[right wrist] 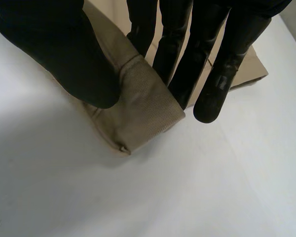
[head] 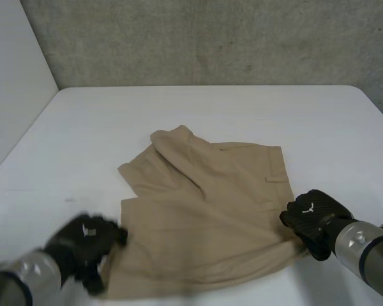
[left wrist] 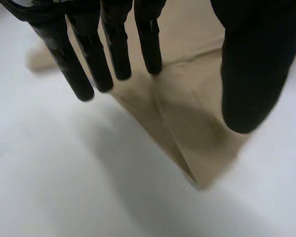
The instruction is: Fold the shorts.
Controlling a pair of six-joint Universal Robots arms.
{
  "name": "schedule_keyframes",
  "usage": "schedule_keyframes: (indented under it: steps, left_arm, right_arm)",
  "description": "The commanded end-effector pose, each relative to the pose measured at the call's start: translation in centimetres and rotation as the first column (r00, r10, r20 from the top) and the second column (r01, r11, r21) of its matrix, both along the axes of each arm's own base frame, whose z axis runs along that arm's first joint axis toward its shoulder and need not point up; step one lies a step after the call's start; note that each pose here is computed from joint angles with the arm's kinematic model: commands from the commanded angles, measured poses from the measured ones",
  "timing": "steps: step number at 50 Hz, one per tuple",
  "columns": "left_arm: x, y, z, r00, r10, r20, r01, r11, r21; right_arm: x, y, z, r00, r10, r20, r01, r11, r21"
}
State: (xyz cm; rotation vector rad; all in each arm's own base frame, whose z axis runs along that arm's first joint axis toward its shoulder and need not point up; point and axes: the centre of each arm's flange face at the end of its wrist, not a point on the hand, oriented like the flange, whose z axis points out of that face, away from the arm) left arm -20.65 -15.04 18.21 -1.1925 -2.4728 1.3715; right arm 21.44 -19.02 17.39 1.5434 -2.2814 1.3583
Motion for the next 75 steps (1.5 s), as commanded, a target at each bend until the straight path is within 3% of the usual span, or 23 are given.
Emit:
schedule_keyframes:
  steps: [1,9,20,26,42,59,62,69,75]
  left_arm:
    - [-1.5,-5.6,5.1,0.995,0.001,-0.102,-0.032,0.952,-0.303]
    - [-4.2,-13.1,3.9,0.991,-0.029,-0.128,-0.03,0.899,-0.437]
    - [-7.6,-19.3,-1.8,0.992,-0.094,-0.087,0.064,0.953,-0.295]
    - [-9.1,-20.5,-3.5,0.971,-0.2,-0.127,0.165,0.956,-0.243]
    - [-10.6,-23.4,-6.7,0.97,-0.206,-0.126,0.179,0.964,-0.198]
    - [-11.2,-23.6,-7.1,0.966,-0.224,-0.127,0.196,0.96,-0.202]
    - [-11.2,-23.8,-7.1,0.971,-0.209,-0.12,0.181,0.961,-0.21]
    - [-9.8,-25.0,-6.7,0.996,-0.073,-0.044,0.059,0.964,-0.258]
    - [-8.4,-24.2,-5.0,0.997,-0.058,0.048,0.07,0.955,-0.288]
  right_arm:
    - [0.3,-0.7,-0.8,0.996,-0.044,0.077,0.045,0.999,-0.005]
    - [0.3,-0.7,-1.2,0.995,-0.053,0.087,0.053,0.999,-0.004]
    - [0.3,-0.6,-2.3,0.996,-0.052,0.076,0.051,0.999,0.018]
    - [0.3,-0.7,-2.6,0.996,-0.056,0.073,0.055,0.998,0.023]
    - [0.2,-0.6,-3.2,0.996,-0.061,0.063,0.058,0.997,0.044]
    - [0.1,-0.7,-3.2,0.996,-0.066,0.062,0.064,0.997,0.044]
    - [0.1,-0.7,-3.2,0.996,-0.066,0.062,0.064,0.997,0.044]
    - [0.1,-0.8,-3.2,0.996,-0.068,0.062,0.065,0.997,0.044]
    - [0.1,-0.8,-3.2,0.996,-0.068,0.064,0.065,0.997,0.041]
